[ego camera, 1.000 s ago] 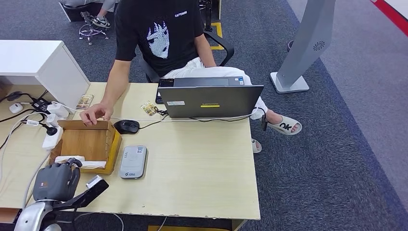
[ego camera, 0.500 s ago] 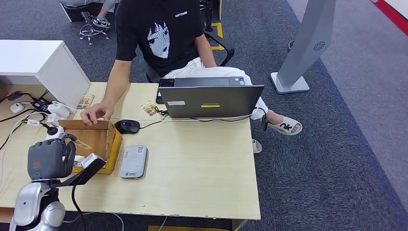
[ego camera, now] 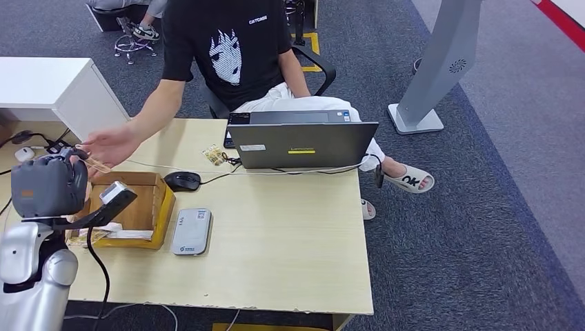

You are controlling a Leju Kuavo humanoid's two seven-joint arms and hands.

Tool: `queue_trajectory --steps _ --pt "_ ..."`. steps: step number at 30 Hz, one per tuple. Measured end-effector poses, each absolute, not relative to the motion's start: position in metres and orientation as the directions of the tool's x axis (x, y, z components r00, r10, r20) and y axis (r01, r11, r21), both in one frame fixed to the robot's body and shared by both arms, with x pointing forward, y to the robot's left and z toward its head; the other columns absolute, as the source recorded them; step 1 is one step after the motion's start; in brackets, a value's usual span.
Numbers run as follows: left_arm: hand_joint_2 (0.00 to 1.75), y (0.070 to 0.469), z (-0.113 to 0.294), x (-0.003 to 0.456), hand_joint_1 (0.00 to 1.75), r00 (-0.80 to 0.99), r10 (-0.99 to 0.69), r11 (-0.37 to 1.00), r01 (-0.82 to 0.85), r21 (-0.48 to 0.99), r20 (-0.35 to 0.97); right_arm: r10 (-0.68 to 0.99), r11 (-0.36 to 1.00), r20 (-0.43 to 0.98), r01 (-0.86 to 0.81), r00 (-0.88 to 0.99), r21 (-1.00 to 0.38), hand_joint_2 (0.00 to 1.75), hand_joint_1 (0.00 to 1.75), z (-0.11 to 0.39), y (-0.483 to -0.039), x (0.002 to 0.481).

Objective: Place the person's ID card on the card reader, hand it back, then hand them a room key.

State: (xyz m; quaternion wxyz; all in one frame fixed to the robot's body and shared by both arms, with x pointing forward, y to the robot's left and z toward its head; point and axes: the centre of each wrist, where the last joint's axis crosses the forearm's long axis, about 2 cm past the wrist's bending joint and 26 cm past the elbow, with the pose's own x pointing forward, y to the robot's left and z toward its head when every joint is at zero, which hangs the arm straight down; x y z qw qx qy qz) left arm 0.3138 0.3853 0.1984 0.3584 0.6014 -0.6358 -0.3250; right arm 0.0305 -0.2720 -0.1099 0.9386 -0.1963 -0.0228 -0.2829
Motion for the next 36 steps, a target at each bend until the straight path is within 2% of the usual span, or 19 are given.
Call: queue_trajectory --steps 7,11,36 --pt "1.75 0.403 0.257 0.355 1.75 0.029 -0.998 0.022 -0.59 0.807 0.049 -0.503 0.773 0.153 0.522 0.85 -0.36 1.75 0.0 -0.11 -0.275 0.032" --pt "1.75 0.406 0.275 0.367 1.75 0.032 -0.998 0.023 -0.613 0.79 0.054 -0.496 0.776 0.156 0.517 0.854 -0.362 1.75 0.0 -0.11 -0.276 0.033" --pt "1.75 0.402 0.277 0.377 1.75 0.022 -0.999 0.023 -0.604 0.797 0.046 -0.49 0.782 0.151 0.509 0.859 -0.359 1.75 0.0 -0.11 -0.276 0.035"
